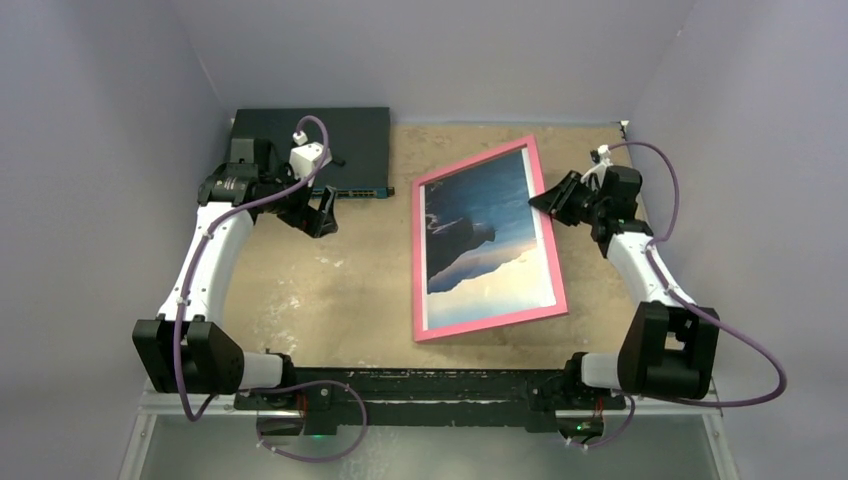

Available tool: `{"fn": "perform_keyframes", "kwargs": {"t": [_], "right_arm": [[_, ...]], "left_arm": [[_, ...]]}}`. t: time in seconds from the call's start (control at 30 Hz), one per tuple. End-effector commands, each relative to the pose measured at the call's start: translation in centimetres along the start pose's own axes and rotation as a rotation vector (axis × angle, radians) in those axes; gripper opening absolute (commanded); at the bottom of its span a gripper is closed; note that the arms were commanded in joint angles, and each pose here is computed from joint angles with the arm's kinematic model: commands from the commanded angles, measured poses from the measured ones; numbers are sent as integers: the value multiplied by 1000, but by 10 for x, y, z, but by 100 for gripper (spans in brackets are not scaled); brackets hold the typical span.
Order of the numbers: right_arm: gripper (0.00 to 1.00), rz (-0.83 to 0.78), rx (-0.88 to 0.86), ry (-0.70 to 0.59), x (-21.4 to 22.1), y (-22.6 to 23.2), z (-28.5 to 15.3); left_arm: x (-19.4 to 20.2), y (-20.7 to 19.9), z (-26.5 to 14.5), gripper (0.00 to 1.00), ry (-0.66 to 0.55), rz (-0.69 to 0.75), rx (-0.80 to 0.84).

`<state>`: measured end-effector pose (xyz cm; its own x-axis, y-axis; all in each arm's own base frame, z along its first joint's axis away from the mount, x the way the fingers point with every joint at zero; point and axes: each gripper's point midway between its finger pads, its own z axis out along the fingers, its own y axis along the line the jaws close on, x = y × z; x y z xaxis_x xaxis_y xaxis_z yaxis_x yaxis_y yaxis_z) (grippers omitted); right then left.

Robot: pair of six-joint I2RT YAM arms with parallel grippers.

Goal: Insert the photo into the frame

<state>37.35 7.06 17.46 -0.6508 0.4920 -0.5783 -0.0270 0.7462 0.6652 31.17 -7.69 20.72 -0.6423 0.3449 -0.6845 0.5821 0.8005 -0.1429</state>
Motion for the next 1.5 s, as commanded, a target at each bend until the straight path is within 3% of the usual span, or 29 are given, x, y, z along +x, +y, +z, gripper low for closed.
{"fn": "perform_keyframes", "kwargs": {"t": [0.0,0.17,0.5,0.67,0.7,0.73,0.77,0.97,1.17,1.3,1.47], "right_arm": [[0,-79,-32,-71,-2,-4,-8],[2,-30,-60,-73,23,-21,-1],[16,-9,-14,-111,40,-50,11],[49,-17,77,-171,36,-70,11],[66,-20,91,-166,38,-74,12],[95,-21,109,-158,41,-79,13],[98,-19,121,-146,44,-83,14],[99,-16,155,-150,43,-90,15],[99,-63,273,-259,0,-85,-7],[99,-91,385,-429,-40,-83,-38],[99,-116,443,-672,-61,-94,-61]], "left_arm": [[-12,2,-6,98,-43,22,-9],[-2,3,3,99,-9,9,5],[16,18,17,99,33,-21,-64],[31,25,23,100,65,-21,-81],[32,26,24,100,61,-23,-87],[35,27,25,100,64,-30,-89],[37,27,26,100,61,-35,-92],[34,31,22,100,35,-58,-85],[23,53,19,100,-24,-116,-212],[16,74,15,100,-142,-176,-318],[39,111,28,100,-348,-311,-561]]}}
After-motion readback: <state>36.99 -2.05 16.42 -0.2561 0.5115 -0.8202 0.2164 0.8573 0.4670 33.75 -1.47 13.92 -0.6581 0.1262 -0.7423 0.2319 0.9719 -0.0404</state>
